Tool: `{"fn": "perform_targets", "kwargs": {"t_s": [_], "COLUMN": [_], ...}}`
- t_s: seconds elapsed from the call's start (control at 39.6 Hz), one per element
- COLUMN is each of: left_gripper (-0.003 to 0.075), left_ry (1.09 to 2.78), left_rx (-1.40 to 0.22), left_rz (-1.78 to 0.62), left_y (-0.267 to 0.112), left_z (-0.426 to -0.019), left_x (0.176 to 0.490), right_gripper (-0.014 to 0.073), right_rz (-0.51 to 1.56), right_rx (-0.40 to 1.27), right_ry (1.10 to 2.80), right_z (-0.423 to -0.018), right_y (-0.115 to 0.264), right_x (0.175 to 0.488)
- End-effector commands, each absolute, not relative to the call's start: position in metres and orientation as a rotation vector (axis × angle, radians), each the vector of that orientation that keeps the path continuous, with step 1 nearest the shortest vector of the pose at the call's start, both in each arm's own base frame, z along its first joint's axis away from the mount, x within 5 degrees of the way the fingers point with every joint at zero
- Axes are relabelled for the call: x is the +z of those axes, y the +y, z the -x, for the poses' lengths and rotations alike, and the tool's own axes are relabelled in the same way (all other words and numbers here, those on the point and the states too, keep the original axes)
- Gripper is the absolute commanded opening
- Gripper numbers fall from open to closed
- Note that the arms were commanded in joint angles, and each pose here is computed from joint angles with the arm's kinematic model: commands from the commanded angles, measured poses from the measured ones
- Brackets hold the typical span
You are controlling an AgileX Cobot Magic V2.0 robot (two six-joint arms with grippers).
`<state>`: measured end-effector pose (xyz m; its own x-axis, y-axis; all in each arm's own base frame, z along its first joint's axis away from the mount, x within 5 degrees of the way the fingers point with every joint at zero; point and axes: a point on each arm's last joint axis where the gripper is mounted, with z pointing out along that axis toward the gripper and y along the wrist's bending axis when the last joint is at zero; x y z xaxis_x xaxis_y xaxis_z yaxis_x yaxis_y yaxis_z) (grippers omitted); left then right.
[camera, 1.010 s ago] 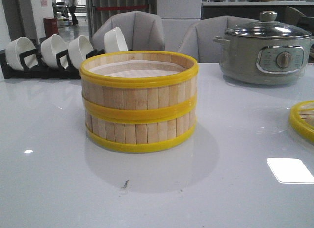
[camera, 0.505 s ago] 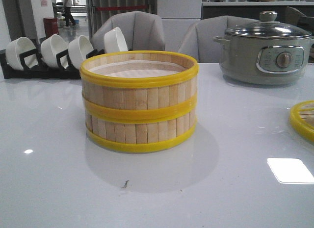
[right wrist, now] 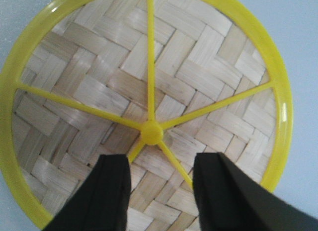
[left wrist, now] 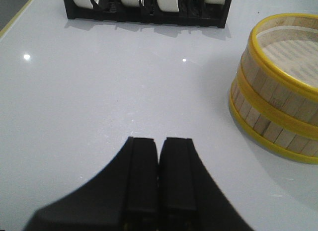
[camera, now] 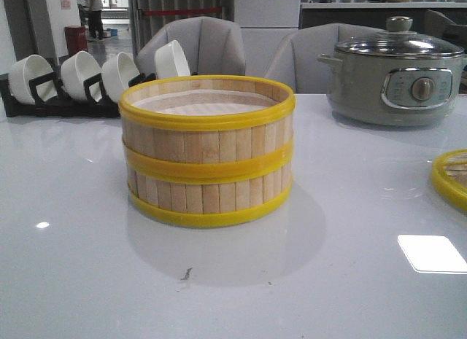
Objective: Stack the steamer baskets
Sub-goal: 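Lower the right gripper and grasp the knob of the woven lid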
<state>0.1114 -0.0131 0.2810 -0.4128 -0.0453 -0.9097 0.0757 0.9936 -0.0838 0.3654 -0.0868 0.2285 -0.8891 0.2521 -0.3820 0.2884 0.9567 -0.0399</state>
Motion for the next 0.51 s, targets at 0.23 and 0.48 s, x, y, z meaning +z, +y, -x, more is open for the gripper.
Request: {"fn": "perform_targets", "kwargs": {"t_s": [0.23, 0.48], "left_gripper": [0.0083, 0.0083], "left_ry": [1.875, 1.875], "left_rx": [-0.153, -0.153], "left_rz": [-0.023, -0.023], "left_y": [-0.014, -0.014], "left_z": [-0.115, -0.115], "left_x": [0.298, 0.298], "right_gripper": [0.0411, 0.0411], "right_rz": [-0.410, -0.413], "right_rx": [-0.114, -0.100], "right_ry": [2.636, 2.608], "right_z": [-0.380, -0.384], "right_y": [-0.091, -0.091], "right_x": [0.248, 0.248]}}
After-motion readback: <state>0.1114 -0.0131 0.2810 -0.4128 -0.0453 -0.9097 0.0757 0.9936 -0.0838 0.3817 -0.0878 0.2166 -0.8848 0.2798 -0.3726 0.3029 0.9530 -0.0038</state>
